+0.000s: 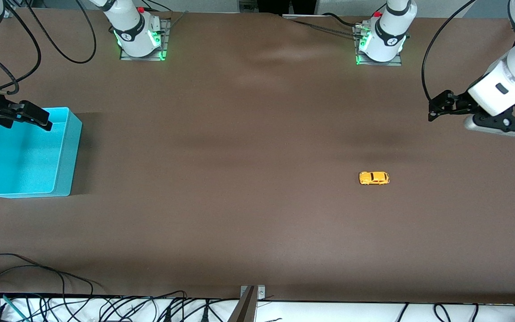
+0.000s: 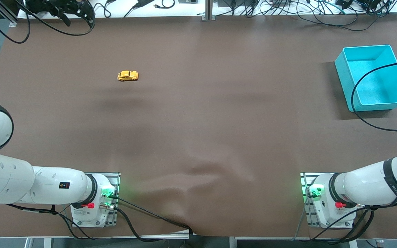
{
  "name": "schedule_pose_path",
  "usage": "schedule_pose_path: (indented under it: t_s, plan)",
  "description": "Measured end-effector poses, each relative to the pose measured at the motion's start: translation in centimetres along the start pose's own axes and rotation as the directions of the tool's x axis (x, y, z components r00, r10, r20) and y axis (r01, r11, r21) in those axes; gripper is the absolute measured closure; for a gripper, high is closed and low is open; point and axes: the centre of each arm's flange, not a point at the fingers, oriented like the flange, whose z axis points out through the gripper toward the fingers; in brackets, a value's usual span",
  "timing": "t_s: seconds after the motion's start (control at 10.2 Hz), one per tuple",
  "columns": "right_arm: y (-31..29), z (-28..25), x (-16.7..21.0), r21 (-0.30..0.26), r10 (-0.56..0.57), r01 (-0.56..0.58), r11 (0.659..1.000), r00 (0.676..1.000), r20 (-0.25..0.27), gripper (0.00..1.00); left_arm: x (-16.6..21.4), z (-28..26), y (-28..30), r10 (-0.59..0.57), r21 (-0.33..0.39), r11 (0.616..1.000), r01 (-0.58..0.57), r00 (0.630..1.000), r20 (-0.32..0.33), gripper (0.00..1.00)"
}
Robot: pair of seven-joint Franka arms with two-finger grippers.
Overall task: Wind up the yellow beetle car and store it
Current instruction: 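Move the left gripper down over the yellow beetle car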
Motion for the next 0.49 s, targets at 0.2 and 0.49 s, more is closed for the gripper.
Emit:
schedule_pose_path:
  t_s: [0.2, 0.49]
  plan:
    - [0.0, 0.0, 0.0, 0.000, 0.000, 0.000, 1.000, 1.000, 0.000, 0.00, 1.8, 2.9, -0.3, 0.165, -0.015, 0.986, -0.165, 0.986, 0.038, 0.00]
    - [0.0, 0.0, 0.0, 0.000, 0.000, 0.000, 1.000, 1.000, 0.000, 0.00, 4.6, 8.0, 0.5, 0.366, -0.045, 0.930, -0.364, 0.928, 0.068, 0.00]
